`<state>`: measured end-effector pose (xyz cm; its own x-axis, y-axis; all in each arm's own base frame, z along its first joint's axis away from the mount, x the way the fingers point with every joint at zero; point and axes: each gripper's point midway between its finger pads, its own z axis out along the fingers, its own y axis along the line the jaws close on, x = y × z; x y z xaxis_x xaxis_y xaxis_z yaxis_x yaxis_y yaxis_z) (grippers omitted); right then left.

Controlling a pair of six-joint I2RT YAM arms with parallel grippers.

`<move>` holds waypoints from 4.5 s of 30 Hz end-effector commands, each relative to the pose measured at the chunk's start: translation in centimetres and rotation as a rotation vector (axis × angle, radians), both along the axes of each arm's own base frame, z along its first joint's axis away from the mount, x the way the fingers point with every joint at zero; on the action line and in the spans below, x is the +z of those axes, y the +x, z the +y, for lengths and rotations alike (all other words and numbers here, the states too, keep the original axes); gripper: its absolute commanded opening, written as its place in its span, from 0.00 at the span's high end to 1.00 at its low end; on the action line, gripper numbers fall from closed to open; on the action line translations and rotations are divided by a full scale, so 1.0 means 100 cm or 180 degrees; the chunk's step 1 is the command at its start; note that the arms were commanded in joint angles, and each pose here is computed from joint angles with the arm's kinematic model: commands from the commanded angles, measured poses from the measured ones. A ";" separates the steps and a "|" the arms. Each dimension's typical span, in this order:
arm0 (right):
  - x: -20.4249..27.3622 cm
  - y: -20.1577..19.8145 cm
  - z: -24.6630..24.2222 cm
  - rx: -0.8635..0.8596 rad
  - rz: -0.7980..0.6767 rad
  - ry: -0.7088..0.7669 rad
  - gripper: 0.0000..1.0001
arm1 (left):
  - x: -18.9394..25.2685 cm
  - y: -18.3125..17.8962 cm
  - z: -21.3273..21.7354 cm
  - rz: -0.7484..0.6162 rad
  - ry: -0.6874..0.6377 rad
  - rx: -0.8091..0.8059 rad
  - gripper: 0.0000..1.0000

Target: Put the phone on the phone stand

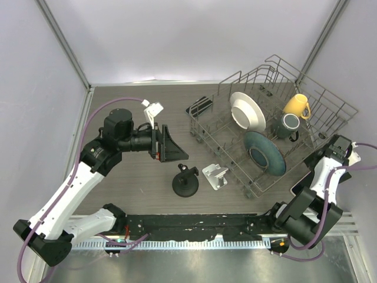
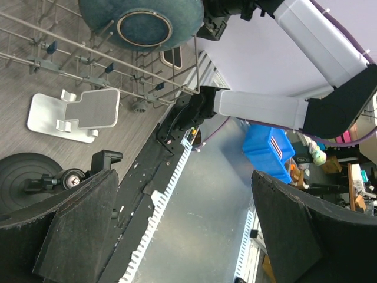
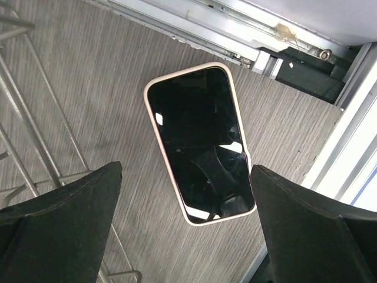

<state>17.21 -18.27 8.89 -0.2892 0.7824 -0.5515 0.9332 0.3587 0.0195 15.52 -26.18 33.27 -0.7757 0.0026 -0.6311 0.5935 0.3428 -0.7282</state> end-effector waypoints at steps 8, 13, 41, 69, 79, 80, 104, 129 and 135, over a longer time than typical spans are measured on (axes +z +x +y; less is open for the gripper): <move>-0.036 0.004 0.007 0.0042 0.0290 0.0445 0.04 | 0.018 -0.010 -0.004 -0.0146 -0.0235 -0.0171 0.00; -0.045 0.010 0.014 0.0180 0.0292 0.0620 0.02 | 0.019 -0.011 -0.003 -0.0143 -0.0248 -0.0173 0.00; -0.045 -0.025 -0.009 -0.0437 0.0886 0.0343 0.02 | 0.024 -0.018 -0.002 -0.0100 -0.0332 -0.0205 0.00; -0.083 -0.032 -0.007 -0.0599 0.0937 0.0757 0.02 | 0.040 -0.024 0.003 -0.0188 -0.0346 -0.0223 0.00; -0.080 -0.017 -0.004 -0.0583 0.0428 0.0625 0.04 | 0.051 -0.027 0.007 -0.0279 -0.0406 -0.0144 0.00; -0.081 -0.016 -0.003 -0.0588 0.0387 0.0622 0.04 | 0.052 -0.028 0.008 -0.0293 -0.0412 -0.0135 0.00; -0.097 0.001 0.017 -0.0329 0.0379 0.0754 0.13 | 0.053 -0.029 0.016 -0.0387 -0.0431 -0.0036 0.00; -0.084 0.002 0.011 -0.0359 0.0247 0.0576 0.70 | 0.059 -0.031 0.018 -0.0421 -0.0462 -0.0040 0.00; -0.066 -0.007 0.000 -0.0500 0.0340 0.0357 1.00 | 0.058 -0.033 0.017 -0.0406 -0.0481 -0.0065 0.00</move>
<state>18.57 -18.96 1.69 -0.2000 0.8715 -0.4477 0.9712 0.2369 0.0273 12.92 -24.72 37.29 -0.7213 -0.0658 -0.6895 0.6547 0.2599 -0.7098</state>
